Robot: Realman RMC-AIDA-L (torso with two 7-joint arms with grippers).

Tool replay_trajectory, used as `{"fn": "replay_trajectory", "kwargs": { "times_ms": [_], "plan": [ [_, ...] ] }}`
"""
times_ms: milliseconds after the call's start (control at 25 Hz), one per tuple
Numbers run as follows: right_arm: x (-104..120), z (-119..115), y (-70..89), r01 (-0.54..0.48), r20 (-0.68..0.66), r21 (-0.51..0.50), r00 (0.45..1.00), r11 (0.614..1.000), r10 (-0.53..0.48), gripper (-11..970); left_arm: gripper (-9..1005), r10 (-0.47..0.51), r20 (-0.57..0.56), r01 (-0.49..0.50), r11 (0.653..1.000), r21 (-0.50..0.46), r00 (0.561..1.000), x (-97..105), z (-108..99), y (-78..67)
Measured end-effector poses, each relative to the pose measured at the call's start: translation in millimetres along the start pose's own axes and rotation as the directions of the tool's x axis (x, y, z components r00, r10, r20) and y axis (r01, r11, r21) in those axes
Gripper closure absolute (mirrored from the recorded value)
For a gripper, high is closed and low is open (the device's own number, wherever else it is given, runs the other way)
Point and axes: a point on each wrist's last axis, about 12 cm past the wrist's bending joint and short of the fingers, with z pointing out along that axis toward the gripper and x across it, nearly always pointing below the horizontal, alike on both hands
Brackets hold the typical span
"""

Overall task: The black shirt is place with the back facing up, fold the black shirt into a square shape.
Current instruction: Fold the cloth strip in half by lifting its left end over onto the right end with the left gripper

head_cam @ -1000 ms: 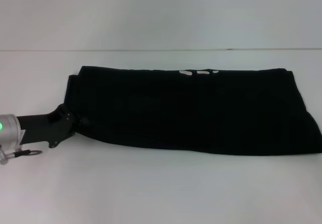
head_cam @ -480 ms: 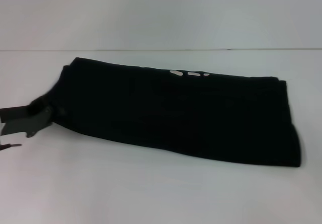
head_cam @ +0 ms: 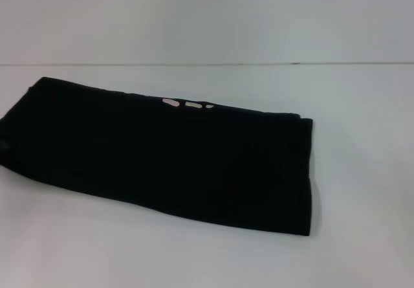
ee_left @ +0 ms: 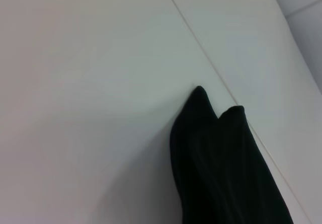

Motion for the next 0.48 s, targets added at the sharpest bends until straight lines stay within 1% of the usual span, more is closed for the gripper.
{"fn": "replay_trajectory", "kwargs": {
  "times_ms": [120,200,320,400,480],
  "plan": [
    [0,0,-0.1,0.0,0.003,0.001,1.0,1.0,0.0,129,962,-0.016,0.026,0.016,1.0,-0.015,1.0,-1,-5,5.6],
    [-1,0,-0.1,0.0,0.004,0.001,1.0,1.0,0.0,129,962,-0.039,0.053,0.041,0.998,-0.037,0.998,1,-8,13.5],
    [0,0,-0.1,0.0,0.005,0.001,1.0,1.0,0.0,129,961,-0.052,0.065,0.055,0.997,-0.048,0.997,4,-12,19.8],
    [0,0,0.0,-0.001,0.005,0.001,1.0,1.0,0.001,130,961,-0.03,0.045,0.032,0.999,-0.032,0.999,5,-12,16.3],
    [0,0,-0.1,-0.002,0.003,0.002,1.0,1.0,0.002,130,961,0.024,0.012,-0.024,1.0,0.0,1.0,4,-9,5.4]
  ]
}}
